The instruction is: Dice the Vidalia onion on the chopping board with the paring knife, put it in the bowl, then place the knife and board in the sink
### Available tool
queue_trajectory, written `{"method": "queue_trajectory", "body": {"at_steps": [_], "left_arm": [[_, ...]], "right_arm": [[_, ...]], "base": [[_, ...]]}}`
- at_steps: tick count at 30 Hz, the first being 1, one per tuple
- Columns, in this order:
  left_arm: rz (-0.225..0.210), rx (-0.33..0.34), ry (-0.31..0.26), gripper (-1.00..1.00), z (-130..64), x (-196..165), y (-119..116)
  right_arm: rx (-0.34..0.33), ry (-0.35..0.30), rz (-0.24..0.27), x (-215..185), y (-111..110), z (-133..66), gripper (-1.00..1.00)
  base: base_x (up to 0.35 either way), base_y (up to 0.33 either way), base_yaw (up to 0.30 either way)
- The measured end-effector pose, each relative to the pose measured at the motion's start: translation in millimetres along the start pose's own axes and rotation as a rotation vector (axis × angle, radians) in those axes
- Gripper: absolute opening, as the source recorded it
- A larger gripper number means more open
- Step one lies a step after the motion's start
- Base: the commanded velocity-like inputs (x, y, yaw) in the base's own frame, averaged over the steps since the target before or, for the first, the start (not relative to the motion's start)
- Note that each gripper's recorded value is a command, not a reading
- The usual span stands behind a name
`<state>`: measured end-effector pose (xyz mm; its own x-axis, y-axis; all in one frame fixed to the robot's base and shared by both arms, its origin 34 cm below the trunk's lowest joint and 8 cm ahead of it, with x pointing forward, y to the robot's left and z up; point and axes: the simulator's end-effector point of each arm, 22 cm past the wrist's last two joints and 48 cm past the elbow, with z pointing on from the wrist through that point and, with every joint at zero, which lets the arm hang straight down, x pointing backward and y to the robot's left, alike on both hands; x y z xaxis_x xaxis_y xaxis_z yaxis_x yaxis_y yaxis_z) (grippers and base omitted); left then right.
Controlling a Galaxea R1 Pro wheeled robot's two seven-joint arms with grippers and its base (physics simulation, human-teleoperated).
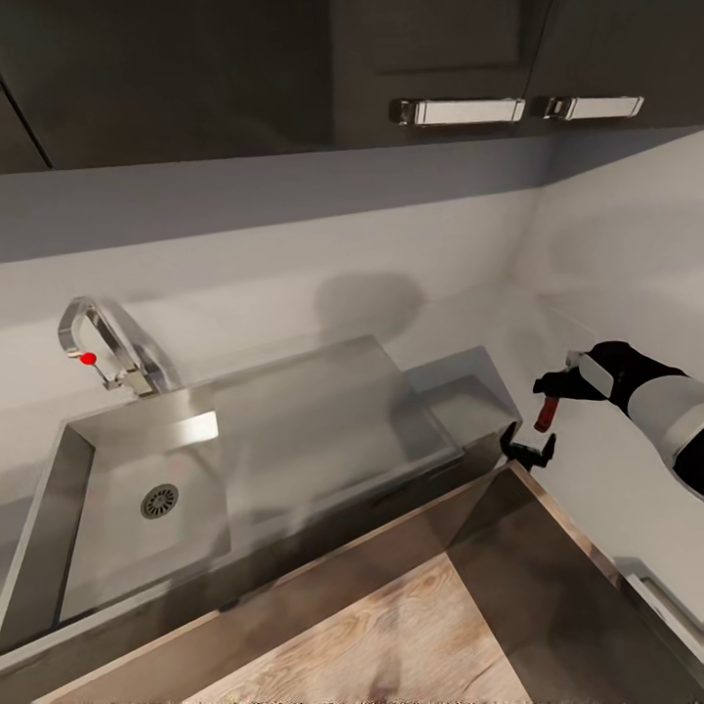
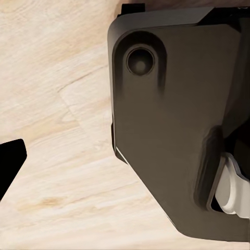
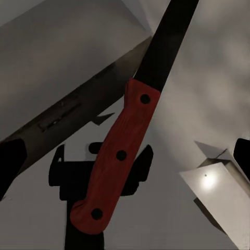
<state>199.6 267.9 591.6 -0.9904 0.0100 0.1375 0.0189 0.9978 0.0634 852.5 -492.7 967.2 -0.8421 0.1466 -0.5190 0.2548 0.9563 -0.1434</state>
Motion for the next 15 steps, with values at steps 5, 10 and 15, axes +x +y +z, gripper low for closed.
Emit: {"method": "queue_trajectory", "body": {"at_steps": [5,10,15], "left_arm": [[0.001,0.000,0.008,1.00,1.2,3,0],[0.001,0.000,0.016,1.00,2.3,6,0],[0.002,0.000,0.024,1.00,3.4,10,0]], "right_arm": [[0.001,0.009,-0.002,4,1,5.4,1.00],[0.001,0.017,-0.005,8,2,10.3,1.00],[0.002,0.025,-0.007,11,3,15.2,1.00]], "base": [[0.000,0.000,0.000],[0.000,0.000,0.000],[0.000,0.000,0.000]]}}
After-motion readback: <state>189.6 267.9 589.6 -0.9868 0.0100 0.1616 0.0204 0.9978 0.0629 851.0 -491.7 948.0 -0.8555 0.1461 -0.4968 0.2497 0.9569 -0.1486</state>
